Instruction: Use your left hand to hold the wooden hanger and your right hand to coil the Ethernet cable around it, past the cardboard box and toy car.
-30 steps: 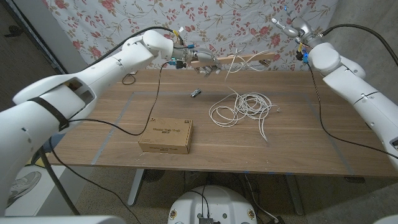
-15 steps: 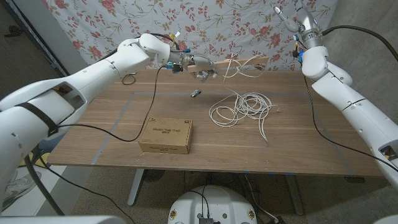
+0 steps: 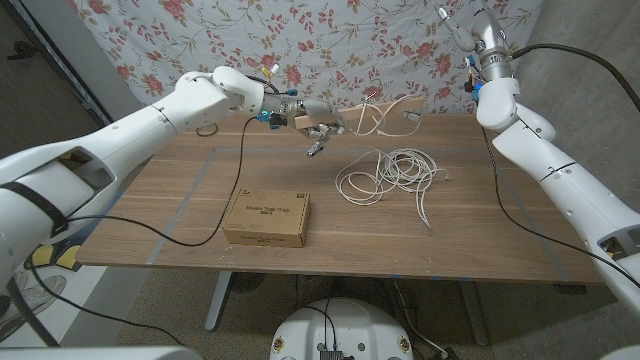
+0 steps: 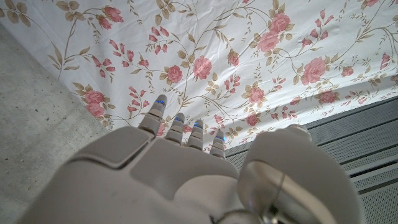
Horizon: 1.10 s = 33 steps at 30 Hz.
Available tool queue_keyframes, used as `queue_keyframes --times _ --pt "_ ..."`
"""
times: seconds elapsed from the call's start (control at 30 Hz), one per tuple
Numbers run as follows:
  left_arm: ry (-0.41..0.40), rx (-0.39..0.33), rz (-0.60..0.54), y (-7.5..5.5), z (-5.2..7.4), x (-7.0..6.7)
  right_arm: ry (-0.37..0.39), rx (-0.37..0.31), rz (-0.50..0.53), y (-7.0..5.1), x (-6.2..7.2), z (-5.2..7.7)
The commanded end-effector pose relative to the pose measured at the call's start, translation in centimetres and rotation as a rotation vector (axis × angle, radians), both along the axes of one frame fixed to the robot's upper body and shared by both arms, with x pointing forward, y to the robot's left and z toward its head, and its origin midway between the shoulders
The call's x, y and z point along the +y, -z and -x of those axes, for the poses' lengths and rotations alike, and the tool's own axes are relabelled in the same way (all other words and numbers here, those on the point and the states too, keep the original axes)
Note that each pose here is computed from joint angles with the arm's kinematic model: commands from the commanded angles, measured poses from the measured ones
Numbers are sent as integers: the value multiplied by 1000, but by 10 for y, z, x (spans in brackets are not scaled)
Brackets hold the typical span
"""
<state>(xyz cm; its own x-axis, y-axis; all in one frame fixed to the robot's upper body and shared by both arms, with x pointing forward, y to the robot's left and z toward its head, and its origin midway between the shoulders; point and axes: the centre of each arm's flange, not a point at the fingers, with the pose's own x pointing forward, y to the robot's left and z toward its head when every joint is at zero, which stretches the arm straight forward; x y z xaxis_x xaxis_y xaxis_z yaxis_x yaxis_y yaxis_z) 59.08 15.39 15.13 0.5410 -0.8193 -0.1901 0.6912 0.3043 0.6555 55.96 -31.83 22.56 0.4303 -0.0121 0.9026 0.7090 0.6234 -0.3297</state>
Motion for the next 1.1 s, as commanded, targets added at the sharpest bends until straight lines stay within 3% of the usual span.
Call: queue_keyframes --times 0.03,0.2,0.4,0.67,1.1 --pt "-176 234 151 42 31 23 -21 -14 20 1 13 0" --pt "-306 327 221 59 35 37 -40 -7 28 1 17 -4" --pt "-430 391 287 79 35 54 -55 0 40 1 20 -8" --pt "-518 478 371 102 23 71 -58 17 56 0 21 -13" --pt "-635 598 438 125 6 79 -54 34 60 -1 16 -24"
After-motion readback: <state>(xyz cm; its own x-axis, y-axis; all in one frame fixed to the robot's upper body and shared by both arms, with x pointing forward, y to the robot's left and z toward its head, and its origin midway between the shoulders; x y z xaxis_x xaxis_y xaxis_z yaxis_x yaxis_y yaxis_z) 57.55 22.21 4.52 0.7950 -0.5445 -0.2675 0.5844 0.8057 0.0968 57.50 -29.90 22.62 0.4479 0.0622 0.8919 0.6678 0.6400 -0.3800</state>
